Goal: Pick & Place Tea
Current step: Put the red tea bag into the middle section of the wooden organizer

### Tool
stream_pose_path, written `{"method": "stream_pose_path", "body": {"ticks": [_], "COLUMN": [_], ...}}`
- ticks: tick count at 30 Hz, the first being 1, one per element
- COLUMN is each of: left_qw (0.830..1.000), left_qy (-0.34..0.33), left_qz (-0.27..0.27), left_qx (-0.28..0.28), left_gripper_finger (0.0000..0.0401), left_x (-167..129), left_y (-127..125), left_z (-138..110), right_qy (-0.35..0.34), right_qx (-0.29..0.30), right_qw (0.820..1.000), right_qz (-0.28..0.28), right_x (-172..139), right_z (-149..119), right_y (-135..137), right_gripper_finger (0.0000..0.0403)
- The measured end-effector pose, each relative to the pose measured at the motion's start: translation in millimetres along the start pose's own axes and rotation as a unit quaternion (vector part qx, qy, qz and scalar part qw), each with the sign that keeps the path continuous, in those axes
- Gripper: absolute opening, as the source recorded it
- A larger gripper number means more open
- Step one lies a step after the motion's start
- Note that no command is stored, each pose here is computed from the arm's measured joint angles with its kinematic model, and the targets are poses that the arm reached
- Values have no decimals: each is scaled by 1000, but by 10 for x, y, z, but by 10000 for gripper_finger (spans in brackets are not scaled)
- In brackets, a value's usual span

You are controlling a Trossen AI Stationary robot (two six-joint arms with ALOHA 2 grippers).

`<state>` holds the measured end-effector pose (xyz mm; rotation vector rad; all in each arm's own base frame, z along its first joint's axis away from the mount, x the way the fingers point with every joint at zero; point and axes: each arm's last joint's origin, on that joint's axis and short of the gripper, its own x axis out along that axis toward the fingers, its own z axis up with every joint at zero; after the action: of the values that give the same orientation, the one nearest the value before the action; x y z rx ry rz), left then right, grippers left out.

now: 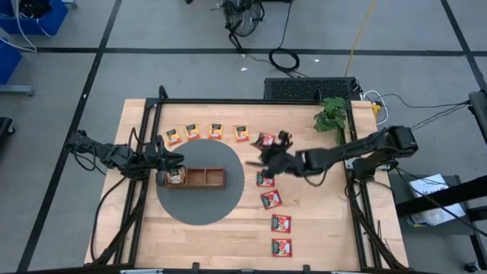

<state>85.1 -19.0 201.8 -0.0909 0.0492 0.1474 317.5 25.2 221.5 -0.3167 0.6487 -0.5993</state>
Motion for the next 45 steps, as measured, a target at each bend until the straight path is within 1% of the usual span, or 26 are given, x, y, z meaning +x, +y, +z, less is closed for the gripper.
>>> {"method": "stream_pose_path", "body": {"ticks": [3, 6, 10, 14, 17, 19, 22, 25, 29, 35, 38, 40, 45], "left_qw": [1000, 998, 994, 993, 992, 989, 986, 986, 986, 988, 989, 989, 990], "left_qy": [-8, -51, -84, -93, -97, -117, -132, -133, -132, -132, -126, -112, -79], "left_qz": [-1, -7, -11, -13, -13, -13, -13, -13, -13, -5, 22, 42, 69], "left_qx": [-10, -47, -68, -74, -77, -89, -100, -101, -100, -83, -77, -91, -99], "left_gripper_finger": [47, 47, 47, 47, 47, 47, 47, 47, 47, 47, 47, 47, 47], "left_x": [0, -6, -16, -19, -21, -30, -38, -39, -38, -38, -18, 26, 236], "left_y": [-2, -9, -12, -13, -13, -10, -8, -7, -8, -5, 1, -5, -59], "left_z": [17, 110, 182, 202, 209, 252, 284, 286, 283, 283, 273, 247, 189], "right_qy": [-51, -97, -113, -131, -159, -173, -174, -170, -167, -167, -167, -167, -172], "right_qx": [4, 3, -23, -13, -10, -14, -35, -46, -44, -43, -43, -42, -33], "right_qw": [999, 995, 993, 991, 986, 983, 982, 983, 984, 984, 984, 984, 982], "right_qz": [6, 8, 6, 7, 40, 56, 56, 53, 48, 48, 48, 47, 71], "right_x": [12, 70, 158, 196, 227, 243, 275, 304, 333, 346, 345, 349, 371], "right_z": [28, 35, -4, 8, 39, 65, 67, 54, 57, 57, 57, 58, 62], "right_y": [184, 324, 451, 496, 544, 573, 613, 612, 579, 567, 567, 562, 549], "right_gripper_finger": [30, 30, 30, 30, 30, 30, 30, 30, 30, 30, 30, 30, 30]}}
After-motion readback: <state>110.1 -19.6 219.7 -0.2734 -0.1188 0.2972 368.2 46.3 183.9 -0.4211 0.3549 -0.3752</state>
